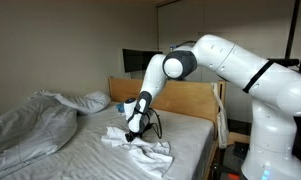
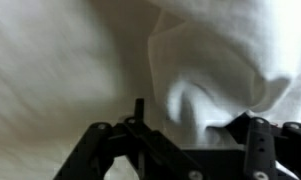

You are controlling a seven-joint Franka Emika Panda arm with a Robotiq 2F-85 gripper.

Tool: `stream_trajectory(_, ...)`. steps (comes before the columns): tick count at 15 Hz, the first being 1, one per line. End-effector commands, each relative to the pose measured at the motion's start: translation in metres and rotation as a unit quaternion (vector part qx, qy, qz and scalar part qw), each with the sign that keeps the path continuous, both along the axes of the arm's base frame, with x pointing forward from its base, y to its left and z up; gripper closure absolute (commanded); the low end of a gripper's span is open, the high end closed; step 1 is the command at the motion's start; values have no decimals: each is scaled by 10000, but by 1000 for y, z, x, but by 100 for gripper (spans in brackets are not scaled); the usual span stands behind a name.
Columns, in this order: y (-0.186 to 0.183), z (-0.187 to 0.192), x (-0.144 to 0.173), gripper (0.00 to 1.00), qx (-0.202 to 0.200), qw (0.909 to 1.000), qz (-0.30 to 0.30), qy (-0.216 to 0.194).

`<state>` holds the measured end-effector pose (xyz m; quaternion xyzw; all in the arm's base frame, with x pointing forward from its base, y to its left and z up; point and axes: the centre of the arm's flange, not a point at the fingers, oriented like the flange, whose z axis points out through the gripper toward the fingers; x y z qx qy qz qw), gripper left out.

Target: Fold the towel in half, then shift it to the left

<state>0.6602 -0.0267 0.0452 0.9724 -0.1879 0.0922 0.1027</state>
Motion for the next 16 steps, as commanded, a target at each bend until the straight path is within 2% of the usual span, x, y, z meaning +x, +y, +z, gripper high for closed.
stream_trajectory(1,-1,27,-44,0,197,9997,-35,144)
stream_trajectory(6,1,36,-87,0,435,9973,-292,521)
stream_trajectory(11,1,54,-126,0,439,9952,-539,685)
stream_trajectory(13,-2,63,-137,0,396,9959,-578,577)
stream_trajectory(16,-5,79,-145,0,479,9977,-462,81)
